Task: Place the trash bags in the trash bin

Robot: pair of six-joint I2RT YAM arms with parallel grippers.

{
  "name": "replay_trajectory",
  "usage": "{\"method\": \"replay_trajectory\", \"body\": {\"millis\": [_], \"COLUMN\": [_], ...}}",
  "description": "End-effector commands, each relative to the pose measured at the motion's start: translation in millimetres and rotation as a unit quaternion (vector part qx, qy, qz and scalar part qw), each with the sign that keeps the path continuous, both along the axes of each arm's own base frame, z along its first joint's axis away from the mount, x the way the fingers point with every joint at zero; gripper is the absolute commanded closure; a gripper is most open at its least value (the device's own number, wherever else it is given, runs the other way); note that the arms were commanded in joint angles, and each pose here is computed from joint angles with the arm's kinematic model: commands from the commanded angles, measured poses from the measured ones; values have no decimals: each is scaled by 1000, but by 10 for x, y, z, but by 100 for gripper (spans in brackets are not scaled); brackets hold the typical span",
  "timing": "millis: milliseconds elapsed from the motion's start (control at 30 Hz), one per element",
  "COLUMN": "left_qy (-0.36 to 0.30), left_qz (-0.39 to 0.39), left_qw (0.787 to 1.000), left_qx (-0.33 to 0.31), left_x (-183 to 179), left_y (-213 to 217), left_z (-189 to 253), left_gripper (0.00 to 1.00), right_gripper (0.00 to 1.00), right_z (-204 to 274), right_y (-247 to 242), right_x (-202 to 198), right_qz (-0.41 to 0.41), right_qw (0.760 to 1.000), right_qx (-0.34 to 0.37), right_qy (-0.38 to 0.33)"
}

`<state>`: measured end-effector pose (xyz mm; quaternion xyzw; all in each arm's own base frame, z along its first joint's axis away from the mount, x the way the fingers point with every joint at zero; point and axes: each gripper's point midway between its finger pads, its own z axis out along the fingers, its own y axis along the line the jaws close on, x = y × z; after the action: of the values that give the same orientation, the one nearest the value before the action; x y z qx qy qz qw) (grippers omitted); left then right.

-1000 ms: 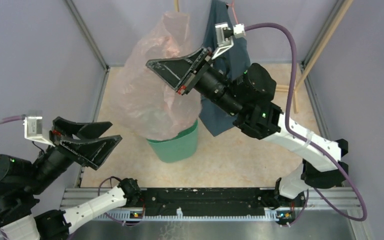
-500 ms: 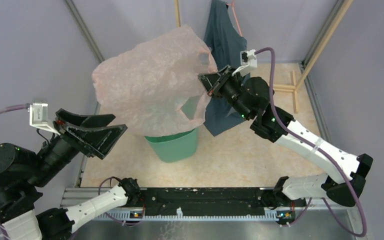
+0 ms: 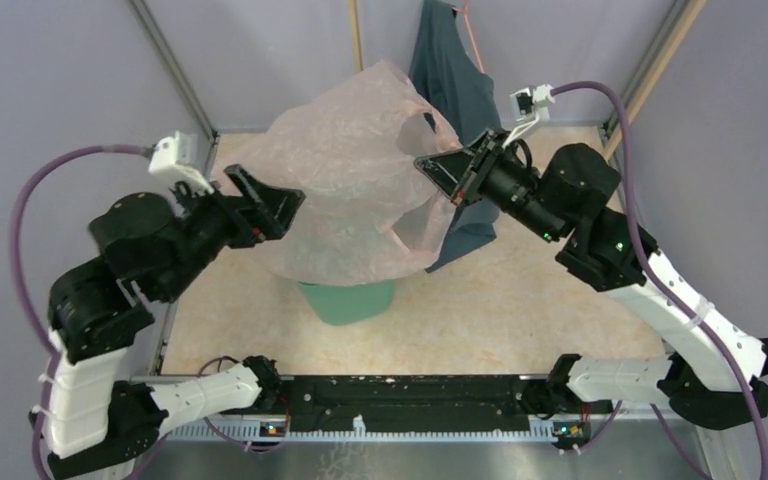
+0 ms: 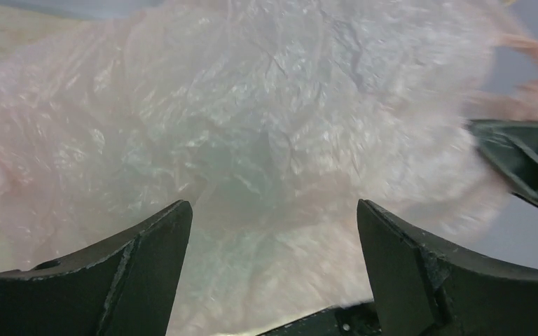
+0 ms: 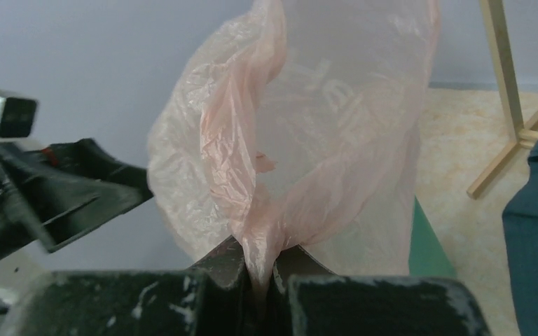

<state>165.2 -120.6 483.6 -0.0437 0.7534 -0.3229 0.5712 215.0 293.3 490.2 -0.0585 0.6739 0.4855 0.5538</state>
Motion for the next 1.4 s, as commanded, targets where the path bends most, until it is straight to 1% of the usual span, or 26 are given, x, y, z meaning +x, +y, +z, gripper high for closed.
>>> {"method": "replay_trajectory", "body": {"millis": [0, 100, 167, 267, 400, 467, 500, 533, 600, 633, 667, 767, 867, 967, 1100, 1200, 1267, 1367], "left_qy": [9, -8, -2, 30, 75, 87, 95, 105, 125, 138, 152, 181, 187, 205, 213, 217, 196, 155], "left_qz": [84, 81, 77, 72, 81, 102, 115, 126, 122, 116, 109, 93, 61, 64, 38, 48, 42, 17], "left_qw": [996, 997, 997, 997, 992, 987, 983, 978, 969, 965, 962, 958, 963, 957, 957, 958, 965, 978], "left_qx": [9, -12, -9, 13, 53, 87, 108, 133, 175, 189, 200, 200, 185, 193, 195, 180, 168, 137], "left_x": [192, 183, 182, 208, 314, 419, 479, 561, 683, 725, 759, 807, 809, 810, 775, 665, 592, 471], "left_y": [192, 186, 164, 92, -10, -12, -10, -36, -158, -232, -309, -493, -667, -670, -747, -629, -544, -487], "left_z": [-40, 15, -43, -262, -663, -851, -944, -1044, -1246, -1346, -1453, -1775, -2017, -2245, -2465, -2371, -2207, -1884], "left_gripper": [7, 7, 8, 10, 13, 16, 18, 24, 41, 46, 47, 46, 43, 41, 34, 34, 33, 21], "right_gripper": [100, 100, 100, 100, 100, 100, 100, 100, 100, 100, 100, 100, 100, 100, 100, 100, 100, 100], "right_z": [303, 356, 268, 145, 119, 116, 119, 132, 155, 150, 142, 102, -19, -299, -569, -609, -612, -593], "right_y": [-135, -75, 29, 165, 279, 336, 364, 386, 416, 422, 426, 456, 595, 824, 952, 964, 957, 955], "right_x": [-274, -339, -298, -178, -39, -10, -17, -37, -102, -119, -136, -186, -223, -219, -155, -174, -182, -167], "right_qz": [46, 71, 81, 89, 109, 126, 134, 144, 164, 170, 175, 194, 234, 288, 301, 309, 311, 309], "right_qw": [998, 997, 996, 996, 994, 992, 991, 989, 986, 985, 984, 981, 972, 957, 953, 951, 950, 950], "right_qx": [5, 12, 6, -6, 14, 21, 21, 22, 23, 22, 18, 8, 1, -20, -28, -27, -32, -40], "right_qy": [-33, -35, -27, -11, 1, 7, 8, 6, -1, -3, -5, -18, -28, -17, 2, 0, -4, -13]}}
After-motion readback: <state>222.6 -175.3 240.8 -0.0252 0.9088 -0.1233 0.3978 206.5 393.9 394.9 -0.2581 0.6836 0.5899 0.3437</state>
